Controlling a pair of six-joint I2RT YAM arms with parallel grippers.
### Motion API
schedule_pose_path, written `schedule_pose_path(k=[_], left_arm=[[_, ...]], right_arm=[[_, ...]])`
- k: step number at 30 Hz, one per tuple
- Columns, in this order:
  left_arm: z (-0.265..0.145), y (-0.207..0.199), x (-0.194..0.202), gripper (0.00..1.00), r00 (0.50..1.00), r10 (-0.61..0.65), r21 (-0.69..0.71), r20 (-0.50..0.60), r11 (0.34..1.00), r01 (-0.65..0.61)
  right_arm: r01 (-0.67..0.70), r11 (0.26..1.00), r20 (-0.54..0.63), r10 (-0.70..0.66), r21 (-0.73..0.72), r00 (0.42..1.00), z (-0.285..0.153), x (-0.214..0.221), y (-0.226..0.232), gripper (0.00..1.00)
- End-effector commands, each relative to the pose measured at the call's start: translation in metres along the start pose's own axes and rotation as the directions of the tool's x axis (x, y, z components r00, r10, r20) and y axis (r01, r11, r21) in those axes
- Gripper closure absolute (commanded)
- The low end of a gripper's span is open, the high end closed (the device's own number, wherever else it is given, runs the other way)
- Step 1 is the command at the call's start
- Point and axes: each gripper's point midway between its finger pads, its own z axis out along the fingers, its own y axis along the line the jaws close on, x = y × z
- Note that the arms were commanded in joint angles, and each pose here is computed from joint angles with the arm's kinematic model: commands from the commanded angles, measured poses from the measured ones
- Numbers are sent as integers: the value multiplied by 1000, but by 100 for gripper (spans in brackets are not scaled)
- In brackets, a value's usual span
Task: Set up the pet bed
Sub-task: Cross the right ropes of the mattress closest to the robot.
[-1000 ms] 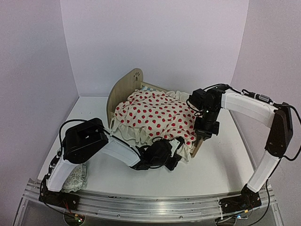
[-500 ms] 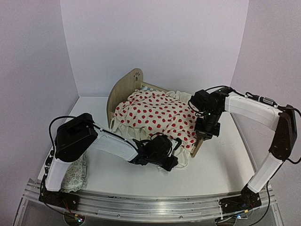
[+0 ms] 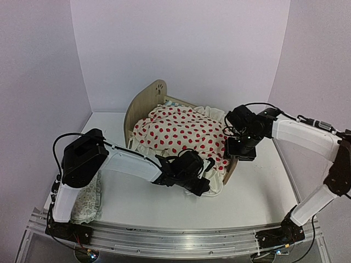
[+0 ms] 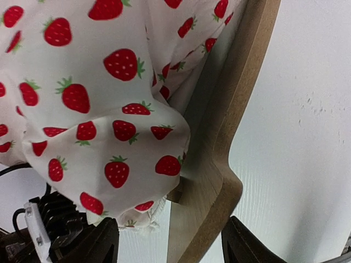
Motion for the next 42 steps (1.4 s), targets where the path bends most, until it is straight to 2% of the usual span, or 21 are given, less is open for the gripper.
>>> schedule_pose_path(k=[1, 4, 9, 11, 13, 16, 22, 28, 37, 38, 41, 42], left_arm=[[-4, -6, -14, 100, 1000, 13, 18, 5, 1000, -13], [-4, -4, -11, 99, 1000, 13, 10, -11, 1000, -13], [-4, 1, 8, 89, 997, -5, 8, -75, 1000, 6], [-3, 5, 17, 80, 995, -16, -3, -102, 1000, 16], [-4, 9, 20, 63, 994, -19, -19, -107, 1000, 17], [-12, 14, 14, 46, 997, -9, -62, -79, 998, 4], [-26, 14, -2, 43, 992, 114, -104, -62, 987, -120], [-29, 4, -27, 49, 982, 189, -92, 5, 978, -188], [-36, -8, -62, 62, 971, 218, -104, 94, 973, -208], [-39, -10, -66, 68, 969, 221, -103, 108, 972, -210], [-46, -13, -76, 94, 961, 242, -118, 134, 967, -227], [-48, -11, -78, 99, 959, 253, -131, 130, 963, -236]], right_arm=[[-1, 990, 171, 25, -138, 985, -31, -21, 13, 34], [-30, 981, 172, 63, -192, 983, -32, -7, 9, 34], [-90, 973, 112, 115, -212, 987, -12, 28, -7, 35], [-104, 974, 99, 126, -202, 987, -7, 36, -13, 35], [-108, 975, 98, 129, -194, 987, -5, 40, -17, 35], [-100, 977, 103, 121, -186, 987, -4, 39, -18, 35], [-78, 979, 90, 97, -189, 991, -1, 39, -14, 36], [-77, 979, 94, 96, -187, 991, 0, 40, -15, 36], [-70, 981, 83, 87, -183, 993, 3, 45, -17, 37], [-68, 981, 85, 85, -182, 993, 2, 45, -18, 37], [-58, 981, 95, 77, -184, 992, 0, 44, -18, 37], [-55, 981, 98, 75, -186, 992, -1, 43, -18, 38]])
